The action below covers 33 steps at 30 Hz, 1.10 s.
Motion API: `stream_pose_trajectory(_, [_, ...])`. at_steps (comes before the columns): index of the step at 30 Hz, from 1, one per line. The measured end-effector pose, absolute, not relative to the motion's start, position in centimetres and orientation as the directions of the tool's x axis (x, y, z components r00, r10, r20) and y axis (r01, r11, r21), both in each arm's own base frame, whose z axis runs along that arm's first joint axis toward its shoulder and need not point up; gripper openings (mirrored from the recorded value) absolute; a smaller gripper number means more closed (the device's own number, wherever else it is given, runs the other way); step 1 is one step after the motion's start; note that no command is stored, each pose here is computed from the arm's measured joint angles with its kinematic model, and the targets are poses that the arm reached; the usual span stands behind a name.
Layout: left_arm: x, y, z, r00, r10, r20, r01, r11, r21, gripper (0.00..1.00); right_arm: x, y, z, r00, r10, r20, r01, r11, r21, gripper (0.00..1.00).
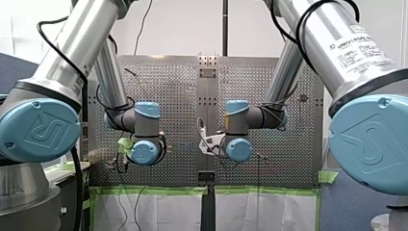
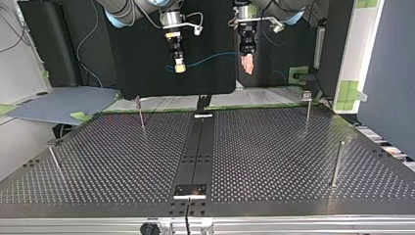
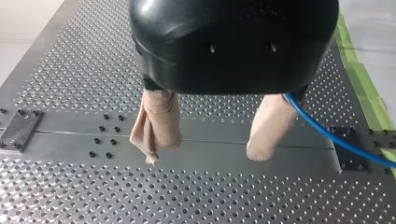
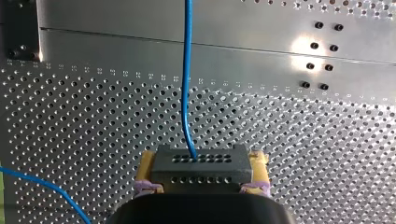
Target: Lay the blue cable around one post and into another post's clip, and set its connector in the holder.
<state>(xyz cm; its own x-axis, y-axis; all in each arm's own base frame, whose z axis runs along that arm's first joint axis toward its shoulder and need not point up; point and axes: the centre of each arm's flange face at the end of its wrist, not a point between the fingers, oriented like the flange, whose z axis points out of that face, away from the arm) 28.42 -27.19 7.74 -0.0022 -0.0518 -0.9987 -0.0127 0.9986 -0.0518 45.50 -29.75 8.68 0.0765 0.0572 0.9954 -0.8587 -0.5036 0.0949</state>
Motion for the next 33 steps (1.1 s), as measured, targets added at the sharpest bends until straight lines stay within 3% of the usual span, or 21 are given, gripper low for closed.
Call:
stream_pose_trajectory(24, [28.0,-27.2,7.4,-0.017,-0.048,-0.999,-0.002,0.999,-0.048,1.0,45.6,-29.8,8.6,0.076,0.053,0.996,-0.859,-0.503,0.093,0.09])
stream_pose_trajectory(33, [26.4,-28.1,7.8,-0.059,-0.058,-0.997,0.063,0.996,-0.062,1.0,45.8,-30.0,10.3,0.035,0.017,0.999,-0.882,-0.469,0.038,0.09])
